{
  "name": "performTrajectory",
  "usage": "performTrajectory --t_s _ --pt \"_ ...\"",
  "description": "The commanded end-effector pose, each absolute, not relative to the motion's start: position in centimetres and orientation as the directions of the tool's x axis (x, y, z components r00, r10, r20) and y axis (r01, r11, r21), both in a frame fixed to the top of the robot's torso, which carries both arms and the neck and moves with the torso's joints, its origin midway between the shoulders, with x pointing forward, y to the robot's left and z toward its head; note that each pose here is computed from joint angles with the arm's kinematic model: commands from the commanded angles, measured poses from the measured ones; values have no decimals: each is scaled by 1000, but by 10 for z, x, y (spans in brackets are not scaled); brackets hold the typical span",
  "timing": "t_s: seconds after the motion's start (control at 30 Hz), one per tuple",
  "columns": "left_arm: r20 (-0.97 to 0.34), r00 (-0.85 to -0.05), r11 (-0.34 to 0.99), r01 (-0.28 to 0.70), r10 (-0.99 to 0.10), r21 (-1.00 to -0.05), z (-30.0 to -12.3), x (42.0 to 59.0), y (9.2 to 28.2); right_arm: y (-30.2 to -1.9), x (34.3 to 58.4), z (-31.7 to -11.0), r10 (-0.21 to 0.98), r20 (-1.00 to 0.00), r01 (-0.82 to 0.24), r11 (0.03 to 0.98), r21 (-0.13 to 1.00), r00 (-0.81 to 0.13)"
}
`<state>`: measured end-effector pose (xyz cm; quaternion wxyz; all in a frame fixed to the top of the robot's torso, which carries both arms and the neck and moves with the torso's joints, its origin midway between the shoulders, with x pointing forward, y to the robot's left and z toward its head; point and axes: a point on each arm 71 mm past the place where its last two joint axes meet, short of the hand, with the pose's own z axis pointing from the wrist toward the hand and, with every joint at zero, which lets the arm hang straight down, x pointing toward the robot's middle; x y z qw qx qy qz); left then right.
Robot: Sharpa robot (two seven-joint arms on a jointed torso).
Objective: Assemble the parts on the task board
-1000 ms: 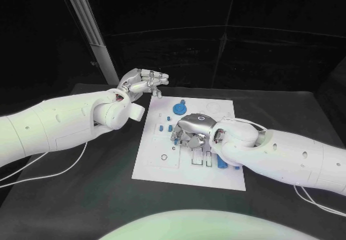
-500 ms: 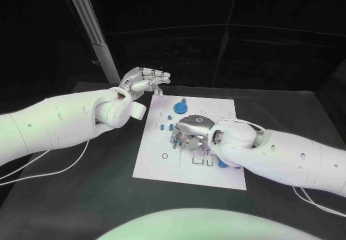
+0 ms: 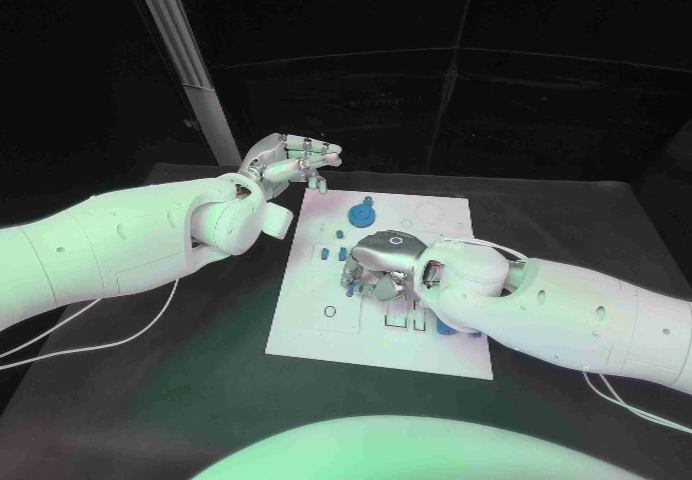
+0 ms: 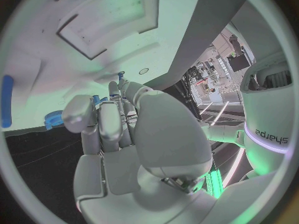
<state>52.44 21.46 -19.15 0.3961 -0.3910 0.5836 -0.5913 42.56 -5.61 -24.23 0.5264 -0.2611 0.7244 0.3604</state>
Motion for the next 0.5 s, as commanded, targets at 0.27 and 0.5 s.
performTrajectory --t_s 0.27,0.5 --pt "7 -387 -13 12 -922 -1000 -190 525 214 -53 423 -245 -38 -950 -769 598 227 -311" --pt "7 -385 -12 12 -923 -1000 -190 525 215 -52 422 -245 -46 -950 -772 595 221 -307"
